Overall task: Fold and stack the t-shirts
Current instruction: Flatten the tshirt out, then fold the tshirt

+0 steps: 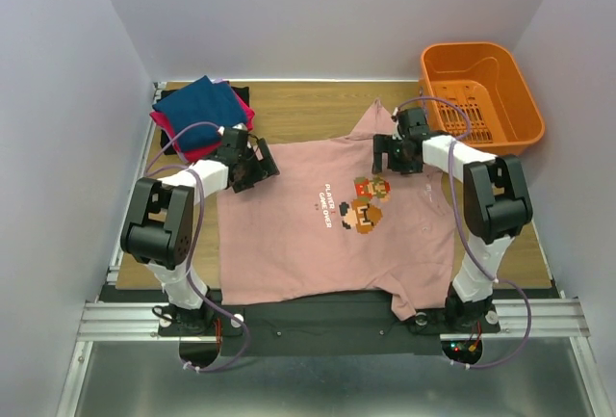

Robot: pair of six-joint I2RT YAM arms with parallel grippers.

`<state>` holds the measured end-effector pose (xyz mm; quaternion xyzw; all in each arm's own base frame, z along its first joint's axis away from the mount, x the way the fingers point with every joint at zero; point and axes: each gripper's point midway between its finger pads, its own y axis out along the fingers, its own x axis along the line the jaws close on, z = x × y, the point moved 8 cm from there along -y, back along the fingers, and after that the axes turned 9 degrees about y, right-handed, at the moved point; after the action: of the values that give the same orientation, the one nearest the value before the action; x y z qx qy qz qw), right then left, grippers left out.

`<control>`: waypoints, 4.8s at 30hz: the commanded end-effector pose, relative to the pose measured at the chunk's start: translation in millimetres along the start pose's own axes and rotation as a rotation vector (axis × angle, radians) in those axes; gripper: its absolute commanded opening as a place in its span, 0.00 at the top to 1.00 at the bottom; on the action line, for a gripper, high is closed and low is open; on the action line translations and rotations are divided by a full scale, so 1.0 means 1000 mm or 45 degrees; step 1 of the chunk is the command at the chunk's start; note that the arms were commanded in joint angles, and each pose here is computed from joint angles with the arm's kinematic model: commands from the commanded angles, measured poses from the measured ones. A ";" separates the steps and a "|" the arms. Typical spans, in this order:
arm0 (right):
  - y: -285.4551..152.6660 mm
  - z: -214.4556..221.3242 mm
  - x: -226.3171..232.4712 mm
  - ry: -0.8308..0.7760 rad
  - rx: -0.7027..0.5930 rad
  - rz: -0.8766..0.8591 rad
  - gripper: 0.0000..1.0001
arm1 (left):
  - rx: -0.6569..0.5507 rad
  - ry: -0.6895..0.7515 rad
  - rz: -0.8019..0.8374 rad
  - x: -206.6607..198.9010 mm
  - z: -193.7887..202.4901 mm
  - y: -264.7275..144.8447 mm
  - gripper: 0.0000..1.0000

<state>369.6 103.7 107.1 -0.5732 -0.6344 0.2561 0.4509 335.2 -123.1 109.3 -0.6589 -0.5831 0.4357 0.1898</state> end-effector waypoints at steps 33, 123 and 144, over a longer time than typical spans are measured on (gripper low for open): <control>0.040 -0.131 0.073 -0.075 -0.248 -0.319 0.00 | -0.340 0.138 0.001 -0.016 -0.135 -0.005 0.01; -0.055 -0.046 0.044 0.051 -0.181 -0.316 0.00 | -0.111 -0.855 -0.962 0.023 0.088 -0.094 1.00; 0.029 -0.006 0.026 -0.056 -0.005 0.000 0.00 | -0.098 -0.487 -0.830 0.033 0.036 -0.062 1.00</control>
<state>377.5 128.1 105.6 -0.5498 -0.6507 0.2522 0.4590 261.1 -94.5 125.9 -0.3293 -0.8062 0.4658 0.1571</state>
